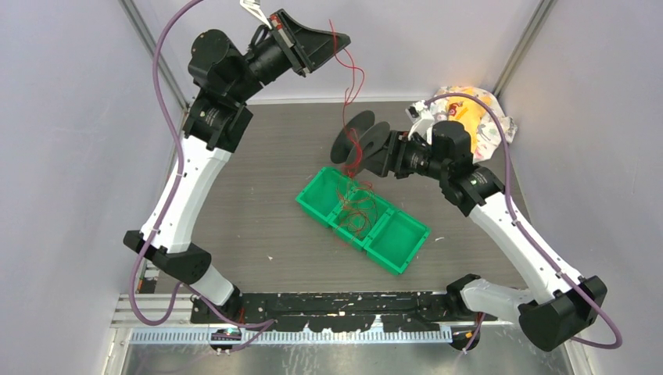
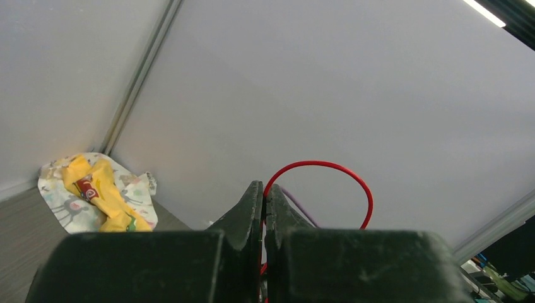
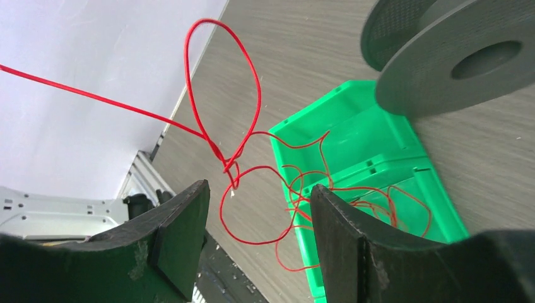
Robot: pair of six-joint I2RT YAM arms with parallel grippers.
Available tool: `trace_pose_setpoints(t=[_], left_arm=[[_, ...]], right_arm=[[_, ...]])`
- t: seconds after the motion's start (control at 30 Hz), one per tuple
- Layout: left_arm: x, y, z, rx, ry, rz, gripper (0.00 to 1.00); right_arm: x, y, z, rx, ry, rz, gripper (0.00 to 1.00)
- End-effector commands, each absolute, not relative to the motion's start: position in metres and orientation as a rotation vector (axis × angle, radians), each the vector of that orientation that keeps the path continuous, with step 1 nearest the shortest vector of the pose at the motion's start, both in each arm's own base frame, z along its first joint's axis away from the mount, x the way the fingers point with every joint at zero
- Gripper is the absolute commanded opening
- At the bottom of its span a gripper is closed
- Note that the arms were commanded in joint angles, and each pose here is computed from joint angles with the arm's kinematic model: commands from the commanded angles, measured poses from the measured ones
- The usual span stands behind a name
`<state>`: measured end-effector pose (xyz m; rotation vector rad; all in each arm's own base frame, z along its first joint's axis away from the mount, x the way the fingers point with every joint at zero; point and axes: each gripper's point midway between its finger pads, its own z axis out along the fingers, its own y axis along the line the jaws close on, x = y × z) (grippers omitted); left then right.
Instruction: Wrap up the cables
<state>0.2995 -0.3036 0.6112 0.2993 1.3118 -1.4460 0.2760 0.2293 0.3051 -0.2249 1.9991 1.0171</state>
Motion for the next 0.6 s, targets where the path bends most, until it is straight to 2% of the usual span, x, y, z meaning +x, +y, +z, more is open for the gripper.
trace_pose_setpoints(t=[0.0, 0.33, 0.57], left_arm=[[0.274, -0.291, 0.647, 0.333, 1.183, -1.464, 0.0], [0.281, -0.292, 0.645, 0.301, 1.181, -1.458, 0.0], [0.273, -0.288, 0.655, 0.311, 1.157, -1.457, 0.01]], right_arm=[[0.266, 0.25, 0.323, -0.223, 1.949, 1.143, 0.65], [0.247, 0.276, 0.301, -0.208, 1.985, 1.184, 0.66], [0.255, 0.268, 0.284, -0.192, 1.977, 1.073, 0.54]])
